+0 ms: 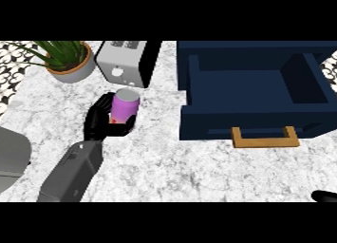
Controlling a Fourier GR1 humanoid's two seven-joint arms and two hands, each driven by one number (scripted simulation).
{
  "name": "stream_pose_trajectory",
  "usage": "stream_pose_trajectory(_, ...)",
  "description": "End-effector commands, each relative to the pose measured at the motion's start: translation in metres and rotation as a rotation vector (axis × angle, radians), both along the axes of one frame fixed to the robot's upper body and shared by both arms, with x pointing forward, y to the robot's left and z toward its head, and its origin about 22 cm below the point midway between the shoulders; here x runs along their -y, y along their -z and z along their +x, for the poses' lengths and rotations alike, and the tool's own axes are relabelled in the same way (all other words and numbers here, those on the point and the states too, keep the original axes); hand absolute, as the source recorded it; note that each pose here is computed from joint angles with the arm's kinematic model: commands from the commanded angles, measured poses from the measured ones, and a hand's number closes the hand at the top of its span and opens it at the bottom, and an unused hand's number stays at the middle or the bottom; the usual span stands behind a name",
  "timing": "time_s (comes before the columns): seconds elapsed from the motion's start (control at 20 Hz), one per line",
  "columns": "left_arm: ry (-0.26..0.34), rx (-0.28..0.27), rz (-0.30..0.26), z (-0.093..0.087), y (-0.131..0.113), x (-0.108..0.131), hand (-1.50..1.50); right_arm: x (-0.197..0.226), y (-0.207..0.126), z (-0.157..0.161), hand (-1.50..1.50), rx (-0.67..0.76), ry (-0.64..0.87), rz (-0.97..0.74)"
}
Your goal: Pick up the can, place it into the drawer and close the drawer
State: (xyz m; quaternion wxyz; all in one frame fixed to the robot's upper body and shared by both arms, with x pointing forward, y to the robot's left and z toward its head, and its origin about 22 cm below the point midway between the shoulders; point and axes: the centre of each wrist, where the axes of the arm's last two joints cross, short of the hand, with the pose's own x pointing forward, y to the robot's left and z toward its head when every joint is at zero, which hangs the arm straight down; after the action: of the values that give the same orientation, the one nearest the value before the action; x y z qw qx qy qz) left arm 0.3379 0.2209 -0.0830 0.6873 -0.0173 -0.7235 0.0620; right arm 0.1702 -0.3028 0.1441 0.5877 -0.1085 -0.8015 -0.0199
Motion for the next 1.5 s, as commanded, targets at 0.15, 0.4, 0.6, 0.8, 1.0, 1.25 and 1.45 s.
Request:
stream_pose_trajectory(0.15,0.127,0.021,0.033,0.04,-0.058,0.037,1.5,-0.002,-0.007,-0.002,-1.5,0.012,0.023,0.008)
stream_pose_trajectory(0.4,0.166,0.076,0.065,0.047,-0.099,0.068,1.5,0.005,-0.008,-0.011,-1.5,0.025,0.041,-0.019)
stream_pose_trajectory(0.6,0.212,0.071,0.062,0.058,-0.141,0.096,1.5,0.006,0.009,0.004,-1.5,0.005,0.031,-0.003)
stream_pose_trajectory(0.8,0.202,0.083,0.052,0.056,-0.184,0.108,1.5,0.002,-0.01,-0.017,-1.5,0.012,0.038,-0.019)
stream_pose_trajectory(1.0,0.205,0.122,0.067,0.064,-0.229,0.135,1.5,-0.003,-0.009,-0.001,-1.5,0.015,0.034,-0.021)
stream_pose_trajectory(1.25,0.247,0.132,0.122,0.061,-0.266,0.175,1.5,-0.01,-0.021,-0.002,-1.5,0.025,0.026,-0.011)
stream_pose_trajectory(1.45,0.25,0.118,0.127,0.069,-0.292,0.199,1.5,0.001,-0.002,0.005,-1.5,0.013,0.042,-0.007)
